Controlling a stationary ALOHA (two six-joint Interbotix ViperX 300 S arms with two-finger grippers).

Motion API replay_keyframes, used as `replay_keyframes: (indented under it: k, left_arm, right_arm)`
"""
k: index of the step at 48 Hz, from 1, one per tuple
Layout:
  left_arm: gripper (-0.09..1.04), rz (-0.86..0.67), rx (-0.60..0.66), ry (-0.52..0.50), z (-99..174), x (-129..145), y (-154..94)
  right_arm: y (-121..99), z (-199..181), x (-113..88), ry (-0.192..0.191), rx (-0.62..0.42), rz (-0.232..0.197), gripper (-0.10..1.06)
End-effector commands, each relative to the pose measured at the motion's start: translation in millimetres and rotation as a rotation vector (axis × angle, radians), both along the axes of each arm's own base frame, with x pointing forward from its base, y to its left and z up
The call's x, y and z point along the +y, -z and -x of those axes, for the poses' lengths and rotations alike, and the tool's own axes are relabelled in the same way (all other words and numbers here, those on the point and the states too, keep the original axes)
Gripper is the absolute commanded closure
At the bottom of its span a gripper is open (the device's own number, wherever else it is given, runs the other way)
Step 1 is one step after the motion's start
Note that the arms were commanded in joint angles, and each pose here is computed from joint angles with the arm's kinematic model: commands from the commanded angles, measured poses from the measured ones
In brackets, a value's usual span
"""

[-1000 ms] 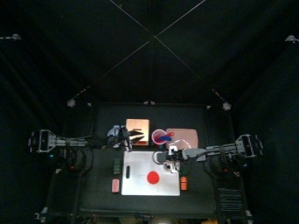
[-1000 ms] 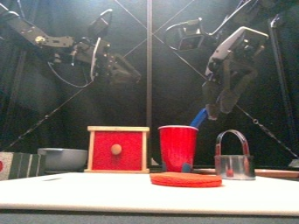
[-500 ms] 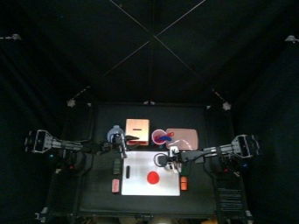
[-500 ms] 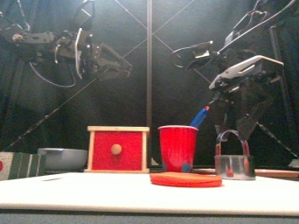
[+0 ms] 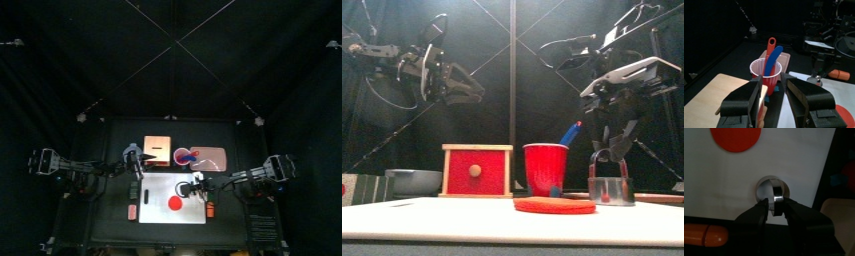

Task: Get the cutter from the drawer then cut the dough then place the extra dough in the bowl
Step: Cut the dough

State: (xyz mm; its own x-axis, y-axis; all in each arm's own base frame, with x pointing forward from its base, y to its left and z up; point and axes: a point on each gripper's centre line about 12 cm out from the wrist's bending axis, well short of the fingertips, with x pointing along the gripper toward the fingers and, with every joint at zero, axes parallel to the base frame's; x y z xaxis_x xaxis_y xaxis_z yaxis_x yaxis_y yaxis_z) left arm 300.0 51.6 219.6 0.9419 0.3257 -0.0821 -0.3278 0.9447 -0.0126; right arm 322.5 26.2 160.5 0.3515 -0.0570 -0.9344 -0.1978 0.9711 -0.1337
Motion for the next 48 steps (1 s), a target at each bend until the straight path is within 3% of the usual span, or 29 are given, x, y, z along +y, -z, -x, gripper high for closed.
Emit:
replay_keyframes:
  k: [1, 23, 27, 37, 48]
  left_arm:
    - [0.19, -0.007, -0.03, -0.001, -1.9, -0.2, -7.8]
    - [0.19, 0.015, -0.02, -0.014, 1.1, -0.1, -3.1]
    - [0.19, 0.022, -0.017, -0.02, 1.9, 0.5, -1.8]
    - [0.19, 0.027, -0.018, -0.025, 2.1, 1.0, -1.6]
    - [0.19, 0.03, -0.005, -0.027, 1.6, 1.2, 2.2]
  right_arm:
    - [-12.7, -9.2, 0.9, 0.001, -0.043, -0.004, 0.36]
    - [-49.9, -36.7, 13.2, 0.043, -0.066, -0.026, 0.41]
    - [-54.6, -44.5, 16.5, 0.068, -0.073, -0.035, 0.41]
    - [-60.0, -62.8, 24.5, 0.175, -0.083, -0.075, 0.41]
    - [-61.3, -81.4, 40.8, 0.228, -0.105, -0.1, 0.41]
